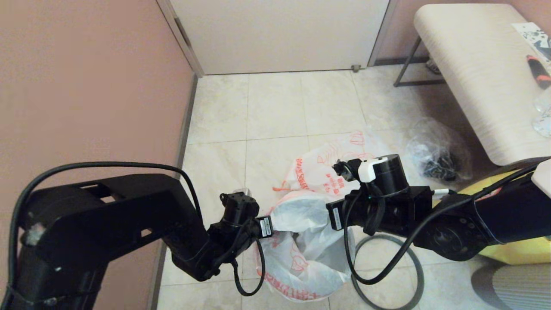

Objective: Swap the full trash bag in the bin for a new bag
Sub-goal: Put the new garbage bag on the trash can

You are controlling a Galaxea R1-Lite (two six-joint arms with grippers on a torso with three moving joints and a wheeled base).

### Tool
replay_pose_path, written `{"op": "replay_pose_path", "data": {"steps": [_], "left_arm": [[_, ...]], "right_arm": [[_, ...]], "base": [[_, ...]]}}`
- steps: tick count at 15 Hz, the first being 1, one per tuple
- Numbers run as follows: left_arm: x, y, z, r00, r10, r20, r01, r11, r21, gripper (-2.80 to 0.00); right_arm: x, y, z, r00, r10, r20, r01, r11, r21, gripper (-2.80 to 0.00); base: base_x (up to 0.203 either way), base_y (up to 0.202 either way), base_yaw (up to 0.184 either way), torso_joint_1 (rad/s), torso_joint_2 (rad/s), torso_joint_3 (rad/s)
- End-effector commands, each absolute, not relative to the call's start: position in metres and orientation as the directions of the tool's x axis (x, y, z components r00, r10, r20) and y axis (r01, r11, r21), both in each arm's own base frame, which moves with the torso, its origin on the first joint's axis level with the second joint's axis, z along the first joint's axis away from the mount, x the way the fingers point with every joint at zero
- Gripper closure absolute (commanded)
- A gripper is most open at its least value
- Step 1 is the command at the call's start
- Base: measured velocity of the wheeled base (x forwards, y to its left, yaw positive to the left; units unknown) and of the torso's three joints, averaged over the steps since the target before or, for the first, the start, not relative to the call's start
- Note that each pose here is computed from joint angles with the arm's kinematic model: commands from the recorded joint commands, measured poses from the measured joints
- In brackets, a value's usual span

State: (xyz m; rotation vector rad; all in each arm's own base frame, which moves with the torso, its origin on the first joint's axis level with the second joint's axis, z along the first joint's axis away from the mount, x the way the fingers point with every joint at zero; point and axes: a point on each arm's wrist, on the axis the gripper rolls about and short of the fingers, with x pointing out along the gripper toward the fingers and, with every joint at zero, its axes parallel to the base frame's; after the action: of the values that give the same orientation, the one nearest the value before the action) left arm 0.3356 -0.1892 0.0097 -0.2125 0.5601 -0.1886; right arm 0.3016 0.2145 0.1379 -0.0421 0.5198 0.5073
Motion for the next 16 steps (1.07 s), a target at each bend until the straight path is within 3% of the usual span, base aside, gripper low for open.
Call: {"op": "replay_pose_path", "data": {"steps": [1, 4, 8, 10, 13, 16], "left_arm": [[0.339, -0.190, -0.005, 0.820, -0.222, -0.528, 0.107, 0.965, -0.240, 0.00], [0.336, -0.183, 0.012, 0.844, -0.193, -0.501, 0.081, 0.968, -0.237, 0.00], [0.300, -0.169, 0.101, 0.913, -0.218, -0.344, 0.116, 0.949, -0.293, 0.00], [0.279, -0.159, 0.117, 0.914, -0.216, -0.344, 0.114, 0.949, -0.295, 0.00], [0.258, -0.143, 0.066, 0.855, -0.174, -0.489, 0.062, 0.970, -0.237, 0.00], [0.246, -0.142, 0.026, 0.869, -0.208, -0.448, 0.099, 0.962, -0.254, 0.00]], "right_arm": [[0.298, 0.221, 0.140, 0.744, 0.468, -0.477, -0.493, 0.866, 0.081, 0.00], [0.297, 0.233, 0.135, 0.733, 0.479, -0.482, -0.531, 0.846, 0.033, 0.00], [0.310, 0.253, 0.105, 0.736, 0.418, -0.532, -0.516, 0.856, -0.041, 0.00], [0.322, 0.264, 0.077, 0.723, 0.381, -0.576, -0.513, 0.855, -0.079, 0.00], [0.341, 0.283, 0.041, 0.725, 0.331, -0.604, -0.513, 0.845, -0.152, 0.00], [0.350, 0.303, 0.007, 0.713, 0.292, -0.637, -0.528, 0.822, -0.213, 0.00]], "base": [[0.000, 0.000, 0.000, 0.000, 0.00, 0.000], [0.000, 0.000, 0.000, 0.000, 0.00, 0.000], [0.000, 0.000, 0.000, 0.000, 0.00, 0.000], [0.000, 0.000, 0.000, 0.000, 0.00, 0.000], [0.000, 0.000, 0.000, 0.000, 0.00, 0.000], [0.000, 0.000, 0.000, 0.000, 0.00, 0.000]]}}
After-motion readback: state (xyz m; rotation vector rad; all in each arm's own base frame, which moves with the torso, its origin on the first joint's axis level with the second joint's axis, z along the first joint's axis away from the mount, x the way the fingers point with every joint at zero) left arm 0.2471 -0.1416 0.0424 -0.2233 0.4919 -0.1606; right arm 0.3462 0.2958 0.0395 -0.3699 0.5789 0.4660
